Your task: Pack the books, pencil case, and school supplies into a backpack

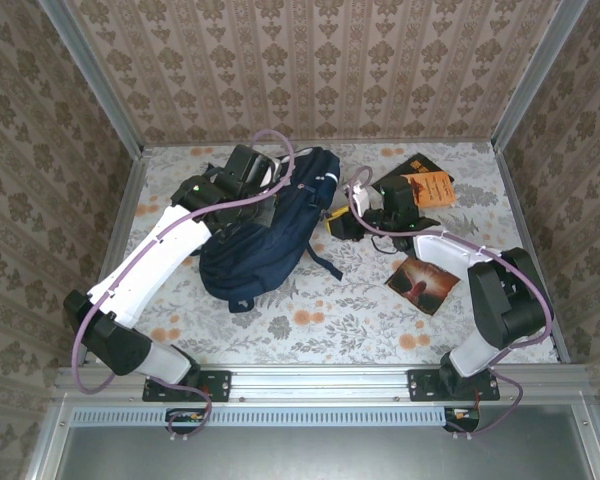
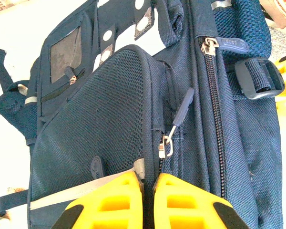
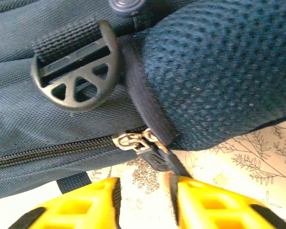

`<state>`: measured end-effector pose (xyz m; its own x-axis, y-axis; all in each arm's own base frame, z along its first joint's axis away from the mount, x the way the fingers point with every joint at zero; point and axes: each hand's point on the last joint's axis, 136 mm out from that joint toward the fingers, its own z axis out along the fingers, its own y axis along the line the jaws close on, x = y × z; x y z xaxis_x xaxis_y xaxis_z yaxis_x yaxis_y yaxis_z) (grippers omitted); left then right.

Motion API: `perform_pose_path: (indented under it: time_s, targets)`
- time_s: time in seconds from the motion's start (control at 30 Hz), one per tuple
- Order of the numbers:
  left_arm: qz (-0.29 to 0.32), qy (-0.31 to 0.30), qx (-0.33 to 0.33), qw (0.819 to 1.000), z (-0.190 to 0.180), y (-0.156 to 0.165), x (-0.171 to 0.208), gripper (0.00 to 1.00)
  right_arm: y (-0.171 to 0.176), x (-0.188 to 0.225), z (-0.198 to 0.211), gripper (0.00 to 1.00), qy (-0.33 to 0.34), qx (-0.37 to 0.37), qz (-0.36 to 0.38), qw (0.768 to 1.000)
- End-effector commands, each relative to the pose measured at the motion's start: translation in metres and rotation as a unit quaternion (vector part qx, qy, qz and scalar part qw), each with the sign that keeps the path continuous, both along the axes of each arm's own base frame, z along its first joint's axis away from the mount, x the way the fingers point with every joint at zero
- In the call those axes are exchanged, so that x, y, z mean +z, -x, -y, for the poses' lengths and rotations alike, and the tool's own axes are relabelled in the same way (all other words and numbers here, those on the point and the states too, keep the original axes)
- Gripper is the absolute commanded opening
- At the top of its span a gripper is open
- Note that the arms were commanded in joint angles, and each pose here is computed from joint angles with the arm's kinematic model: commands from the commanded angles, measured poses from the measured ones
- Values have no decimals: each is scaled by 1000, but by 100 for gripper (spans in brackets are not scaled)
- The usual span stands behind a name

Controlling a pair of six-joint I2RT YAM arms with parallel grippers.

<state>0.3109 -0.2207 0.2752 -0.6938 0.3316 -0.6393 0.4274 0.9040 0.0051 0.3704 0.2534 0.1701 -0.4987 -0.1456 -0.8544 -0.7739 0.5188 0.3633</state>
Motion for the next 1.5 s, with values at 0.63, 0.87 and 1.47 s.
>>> perform_pose_path:
  time_s: [0.63,0.87,1.47]
  targets:
    - [56,67,7,996,5,-8,40,0,-20,3,-24,28,-23,10,37,999]
    - [52,67,11,996,5,-10,36,0,-9,8,-24,12,-31,25,39,998]
    - [40,120,47,991,20,-33,17,0,42,-1,-17,0,26,12,31,999]
